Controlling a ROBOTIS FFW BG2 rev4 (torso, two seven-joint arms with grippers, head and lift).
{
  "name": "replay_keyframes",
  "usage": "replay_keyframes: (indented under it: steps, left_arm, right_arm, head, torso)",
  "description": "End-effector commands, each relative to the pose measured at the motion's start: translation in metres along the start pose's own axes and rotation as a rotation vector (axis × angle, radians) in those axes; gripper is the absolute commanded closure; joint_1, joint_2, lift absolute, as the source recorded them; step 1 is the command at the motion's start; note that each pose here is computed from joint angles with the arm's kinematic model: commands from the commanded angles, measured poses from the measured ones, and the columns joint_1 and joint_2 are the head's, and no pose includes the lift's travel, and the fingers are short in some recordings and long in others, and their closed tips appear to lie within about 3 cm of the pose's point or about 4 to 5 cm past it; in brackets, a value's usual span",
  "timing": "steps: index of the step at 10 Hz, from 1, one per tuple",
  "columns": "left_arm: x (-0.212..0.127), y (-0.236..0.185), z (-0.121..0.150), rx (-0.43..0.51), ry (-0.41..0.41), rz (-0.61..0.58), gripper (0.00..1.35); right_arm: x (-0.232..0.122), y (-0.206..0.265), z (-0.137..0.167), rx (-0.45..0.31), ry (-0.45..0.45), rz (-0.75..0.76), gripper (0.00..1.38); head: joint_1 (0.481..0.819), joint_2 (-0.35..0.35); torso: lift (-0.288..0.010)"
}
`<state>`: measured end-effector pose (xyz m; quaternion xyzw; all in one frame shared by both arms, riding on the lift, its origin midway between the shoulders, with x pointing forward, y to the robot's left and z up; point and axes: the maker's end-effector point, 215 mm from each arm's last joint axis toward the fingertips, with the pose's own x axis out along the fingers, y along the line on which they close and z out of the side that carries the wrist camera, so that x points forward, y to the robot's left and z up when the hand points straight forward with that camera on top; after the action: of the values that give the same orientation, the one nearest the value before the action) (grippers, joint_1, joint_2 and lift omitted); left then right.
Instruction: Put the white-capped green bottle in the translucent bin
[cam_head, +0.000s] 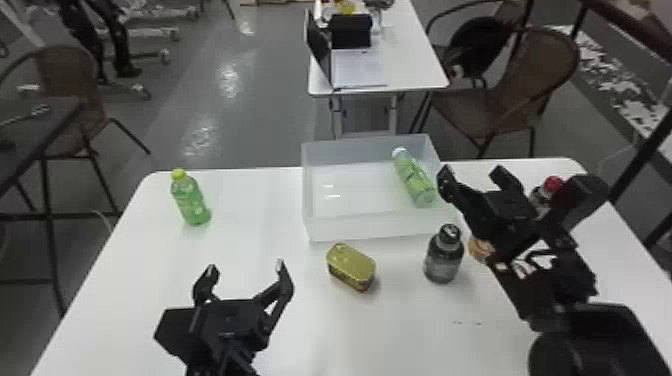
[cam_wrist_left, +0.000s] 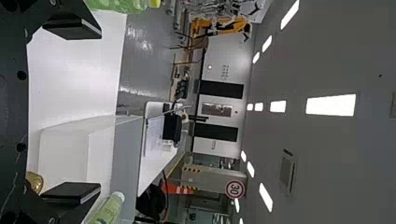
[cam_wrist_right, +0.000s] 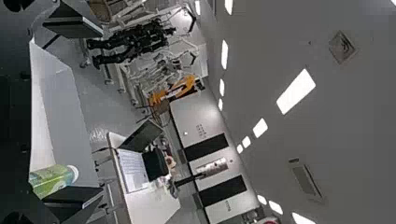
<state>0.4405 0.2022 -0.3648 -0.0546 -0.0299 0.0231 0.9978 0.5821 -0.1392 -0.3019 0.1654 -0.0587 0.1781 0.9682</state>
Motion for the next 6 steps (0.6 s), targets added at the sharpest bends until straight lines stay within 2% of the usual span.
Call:
replay_keyframes:
  steps: [1, 2, 4, 6]
  left_arm:
    - [0.002, -0.002, 0.002, 0.000, -0.004, -0.009, 0.15]
    - [0.002, -0.002, 0.001, 0.000, -0.003, -0.011, 0.15]
    - [-0.002, 0.002, 0.000, -0.001, -0.003, -0.001, 0.15]
    - [-0.007, 0.007, -0.004, 0.000, 0.009, 0.007, 0.15]
  right_arm:
    - [-0.043, -0.005, 0.042, -0.331, 0.000, -0.032, 0.11]
    - [-0.076, -0.012, 0.052, -0.467, 0.004, -0.108, 0.11]
    - [-0.137, -0.026, -0.012, -0.375, 0.156, -0.200, 0.11]
    - [-0.152, -0.021, -0.043, -0.307, 0.208, -0.195, 0.11]
  head:
    - [0.695, 0.076]
    - [0.695, 0.059]
    - [0.695, 0.007]
    - [0.695, 0.006]
  torso:
    - [-0.045]
    - [-0.045]
    - [-0.045]
    - [-0.045]
